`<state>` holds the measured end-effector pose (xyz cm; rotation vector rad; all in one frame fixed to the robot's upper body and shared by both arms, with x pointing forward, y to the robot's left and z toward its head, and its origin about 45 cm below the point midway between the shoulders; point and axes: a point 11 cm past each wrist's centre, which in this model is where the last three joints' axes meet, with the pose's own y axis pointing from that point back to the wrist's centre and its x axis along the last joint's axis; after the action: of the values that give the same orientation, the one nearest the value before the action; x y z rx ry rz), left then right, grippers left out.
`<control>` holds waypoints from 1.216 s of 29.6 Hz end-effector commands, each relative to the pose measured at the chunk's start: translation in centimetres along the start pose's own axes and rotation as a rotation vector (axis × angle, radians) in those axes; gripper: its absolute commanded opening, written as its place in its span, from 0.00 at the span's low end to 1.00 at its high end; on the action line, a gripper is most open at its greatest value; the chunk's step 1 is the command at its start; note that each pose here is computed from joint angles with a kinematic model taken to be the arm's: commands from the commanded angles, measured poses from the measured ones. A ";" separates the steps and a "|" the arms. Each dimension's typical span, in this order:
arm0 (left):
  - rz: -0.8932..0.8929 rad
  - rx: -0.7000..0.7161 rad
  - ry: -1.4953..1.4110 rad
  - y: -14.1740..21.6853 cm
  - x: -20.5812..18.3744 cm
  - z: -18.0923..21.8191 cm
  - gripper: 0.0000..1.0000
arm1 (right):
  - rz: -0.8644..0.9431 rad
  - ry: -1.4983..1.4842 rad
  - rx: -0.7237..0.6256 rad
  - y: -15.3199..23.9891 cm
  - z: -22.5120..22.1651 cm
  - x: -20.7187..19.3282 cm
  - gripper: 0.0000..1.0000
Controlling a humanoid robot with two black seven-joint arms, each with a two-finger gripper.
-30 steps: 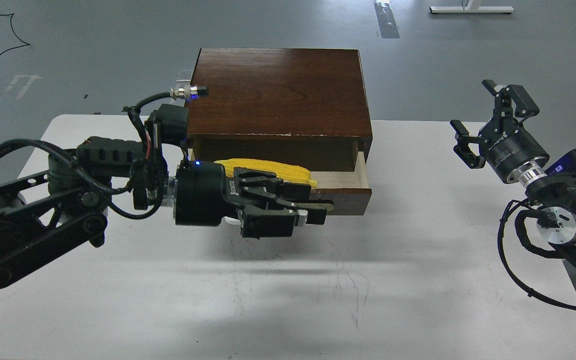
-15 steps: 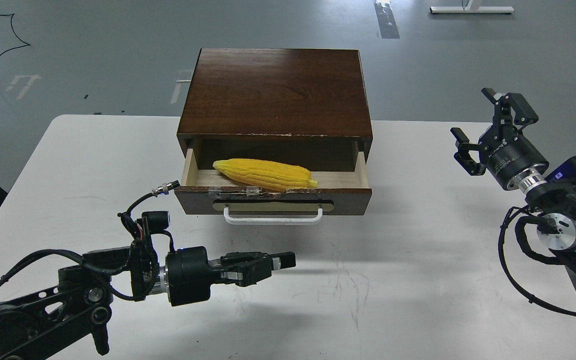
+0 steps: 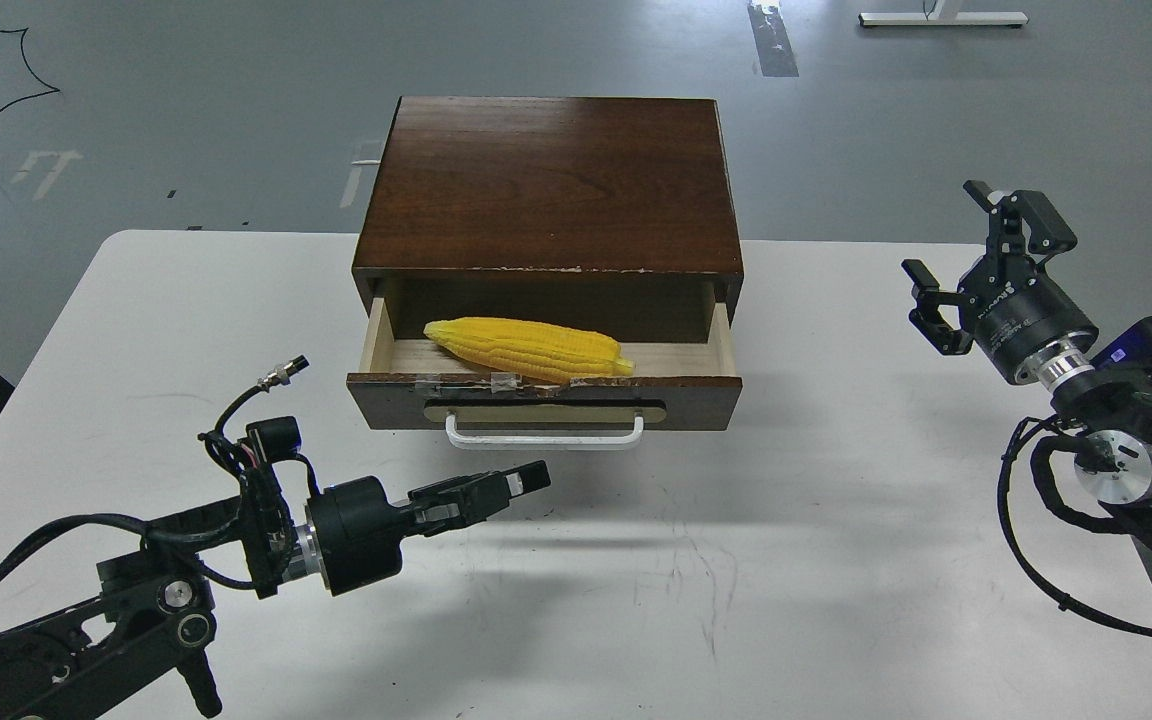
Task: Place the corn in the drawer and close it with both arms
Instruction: 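Position the left gripper against the drawer front below the handle, then push the drawer closed with the left gripper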
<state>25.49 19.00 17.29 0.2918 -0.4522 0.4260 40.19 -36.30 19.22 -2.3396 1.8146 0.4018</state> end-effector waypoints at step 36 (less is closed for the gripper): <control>0.084 0.069 -0.040 0.1 4.0 -2.3 0.00 | 0.002 -0.001 0.000 0.1 0.0 0.0 1.00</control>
<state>29.10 21.14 17.08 0.3454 -0.4805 0.5163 40.13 -36.32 19.16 -2.3387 1.8156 0.4040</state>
